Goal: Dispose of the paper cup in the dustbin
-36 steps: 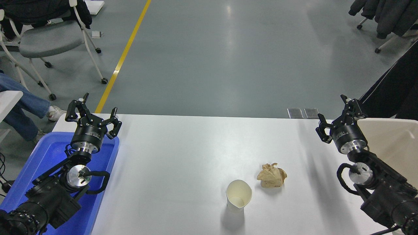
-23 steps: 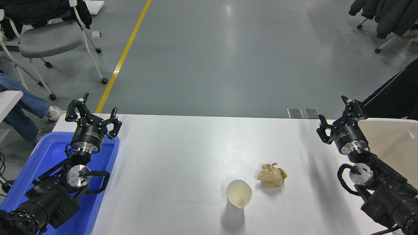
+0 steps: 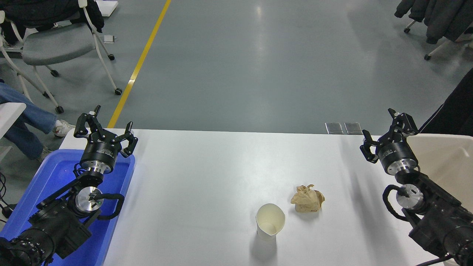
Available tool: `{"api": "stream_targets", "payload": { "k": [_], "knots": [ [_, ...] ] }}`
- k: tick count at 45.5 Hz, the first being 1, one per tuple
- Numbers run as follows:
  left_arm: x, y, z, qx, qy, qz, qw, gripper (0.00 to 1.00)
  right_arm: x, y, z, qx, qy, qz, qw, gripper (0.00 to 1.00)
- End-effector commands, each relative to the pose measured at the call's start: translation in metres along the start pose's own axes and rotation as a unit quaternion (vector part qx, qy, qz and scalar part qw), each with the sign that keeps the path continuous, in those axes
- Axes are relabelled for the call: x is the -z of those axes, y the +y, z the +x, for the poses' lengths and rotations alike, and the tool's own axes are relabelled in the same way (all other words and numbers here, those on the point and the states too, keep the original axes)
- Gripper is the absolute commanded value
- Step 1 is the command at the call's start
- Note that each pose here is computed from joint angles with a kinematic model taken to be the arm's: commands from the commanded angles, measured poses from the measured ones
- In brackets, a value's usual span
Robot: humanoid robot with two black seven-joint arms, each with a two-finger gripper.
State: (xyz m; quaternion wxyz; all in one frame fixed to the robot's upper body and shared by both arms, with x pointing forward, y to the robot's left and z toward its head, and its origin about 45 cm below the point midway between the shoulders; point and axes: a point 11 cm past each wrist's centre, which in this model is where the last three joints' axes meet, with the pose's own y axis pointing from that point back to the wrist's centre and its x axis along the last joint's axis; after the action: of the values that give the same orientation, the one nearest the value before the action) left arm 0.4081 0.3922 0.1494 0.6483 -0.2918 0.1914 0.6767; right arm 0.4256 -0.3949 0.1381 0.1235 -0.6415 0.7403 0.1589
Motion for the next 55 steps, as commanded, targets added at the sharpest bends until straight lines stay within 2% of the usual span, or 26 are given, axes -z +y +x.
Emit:
{"api": "stream_targets", "payload": {
  "k": [1, 15, 23, 31, 39, 47, 55],
  "knots": [
    [0.000, 0.000, 0.000, 0.000, 0.000, -0.001, 1.000, 1.00, 0.004, -0.001, 0.003, -0.008, -0.013, 0.007, 1.000, 0.99],
    [0.000, 0.000, 0.000, 0.001, 0.000, 0.000, 1.000, 1.00, 0.006, -0.007, -0.010, 0.010, -0.019, 0.000, 1.000, 0.99],
    [0.000, 0.000, 0.000, 0.001, 0.000, 0.000, 1.000, 1.00, 0.016, -0.013, -0.016, 0.029, -0.012, -0.042, 0.999, 0.99],
    [0.001, 0.000, 0.000, 0.001, 0.000, 0.001, 1.000, 1.00, 0.040, -0.005, -0.044, 0.128, 0.071, -0.076, 0.986, 1.00],
    [0.000, 0.000, 0.000, 0.000, 0.000, 0.001, 1.000, 1.00, 0.070, -0.001, -0.060, 0.188, 0.142, -0.079, 0.969, 1.00],
    [0.000, 0.000, 0.000, 0.001, 0.000, 0.001, 1.000, 1.00, 0.098, 0.004, -0.109, 0.283, 0.267, -0.081, 0.918, 0.99],
    [0.000, 0.000, 0.000, 0.001, 0.000, 0.001, 1.000, 1.00, 0.110, 0.021, -0.164, 0.372, 0.415, -0.097, 0.825, 0.99]
  ]
}}
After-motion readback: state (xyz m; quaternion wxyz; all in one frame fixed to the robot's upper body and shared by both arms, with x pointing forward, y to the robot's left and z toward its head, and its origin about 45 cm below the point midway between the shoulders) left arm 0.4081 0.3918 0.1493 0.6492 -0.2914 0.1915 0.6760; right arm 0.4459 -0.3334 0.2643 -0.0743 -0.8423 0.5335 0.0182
